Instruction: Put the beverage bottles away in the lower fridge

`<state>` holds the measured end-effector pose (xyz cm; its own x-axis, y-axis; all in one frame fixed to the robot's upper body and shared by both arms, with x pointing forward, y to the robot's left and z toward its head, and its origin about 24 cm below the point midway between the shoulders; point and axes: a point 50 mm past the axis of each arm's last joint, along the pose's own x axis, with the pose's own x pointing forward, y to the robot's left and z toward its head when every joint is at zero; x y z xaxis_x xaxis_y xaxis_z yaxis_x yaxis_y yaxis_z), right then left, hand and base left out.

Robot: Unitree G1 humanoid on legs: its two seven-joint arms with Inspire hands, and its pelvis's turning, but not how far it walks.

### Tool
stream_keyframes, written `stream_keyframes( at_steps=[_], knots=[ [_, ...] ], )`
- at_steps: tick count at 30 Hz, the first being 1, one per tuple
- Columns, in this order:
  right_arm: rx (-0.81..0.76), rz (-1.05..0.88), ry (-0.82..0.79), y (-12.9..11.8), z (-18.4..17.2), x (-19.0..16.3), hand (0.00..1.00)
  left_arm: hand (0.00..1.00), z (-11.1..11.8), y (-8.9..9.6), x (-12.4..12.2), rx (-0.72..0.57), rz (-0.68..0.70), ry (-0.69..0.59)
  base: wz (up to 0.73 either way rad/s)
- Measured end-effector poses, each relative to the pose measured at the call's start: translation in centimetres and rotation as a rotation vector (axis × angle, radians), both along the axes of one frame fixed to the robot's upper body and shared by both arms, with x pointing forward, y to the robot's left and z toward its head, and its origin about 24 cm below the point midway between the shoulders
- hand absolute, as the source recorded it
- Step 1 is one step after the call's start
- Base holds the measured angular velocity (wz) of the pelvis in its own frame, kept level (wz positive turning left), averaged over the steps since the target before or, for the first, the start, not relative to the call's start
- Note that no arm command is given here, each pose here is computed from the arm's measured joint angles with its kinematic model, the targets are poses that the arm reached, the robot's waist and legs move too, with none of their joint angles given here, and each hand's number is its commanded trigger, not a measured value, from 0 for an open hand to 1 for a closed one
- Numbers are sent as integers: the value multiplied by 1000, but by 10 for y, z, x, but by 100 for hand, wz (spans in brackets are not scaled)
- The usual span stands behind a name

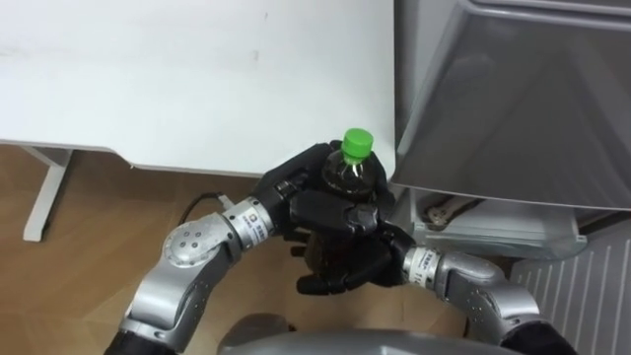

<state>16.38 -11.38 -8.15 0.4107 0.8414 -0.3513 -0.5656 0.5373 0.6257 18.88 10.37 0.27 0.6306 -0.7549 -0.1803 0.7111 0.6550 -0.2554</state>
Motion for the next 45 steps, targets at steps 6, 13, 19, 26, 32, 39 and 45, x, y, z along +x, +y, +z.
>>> stream_keyframes(
  at_steps=[6, 13, 19, 26, 32, 39, 45],
  knots=[
    [-1, -6, -7, 1, 1, 0, 100, 100, 0, 1, 0, 3, 10, 0, 0],
    [-22, 15, -32, 1, 3, -4, 100, 100, -3, 2, 0, -15, 28, 24, 0],
    [-29, 29, -44, 0, 5, -4, 100, 0, -3, 2, 0, -48, 37, 45, 0],
    [-12, 25, -25, 1, 4, -5, 100, 0, -3, 4, 1, -42, 46, 43, 0],
    [19, 8, -2, 3, 3, -9, 100, 0, -3, 2, 1, -44, 45, 42, 0],
    [49, -2, 26, 5, 3, -12, 100, 0, -2, 2, 2, -45, 47, 39, 0],
    [80, -14, 52, 7, 3, -12, 100, 0, 0, 3, 4, -44, 55, 29, 0]
  ],
)
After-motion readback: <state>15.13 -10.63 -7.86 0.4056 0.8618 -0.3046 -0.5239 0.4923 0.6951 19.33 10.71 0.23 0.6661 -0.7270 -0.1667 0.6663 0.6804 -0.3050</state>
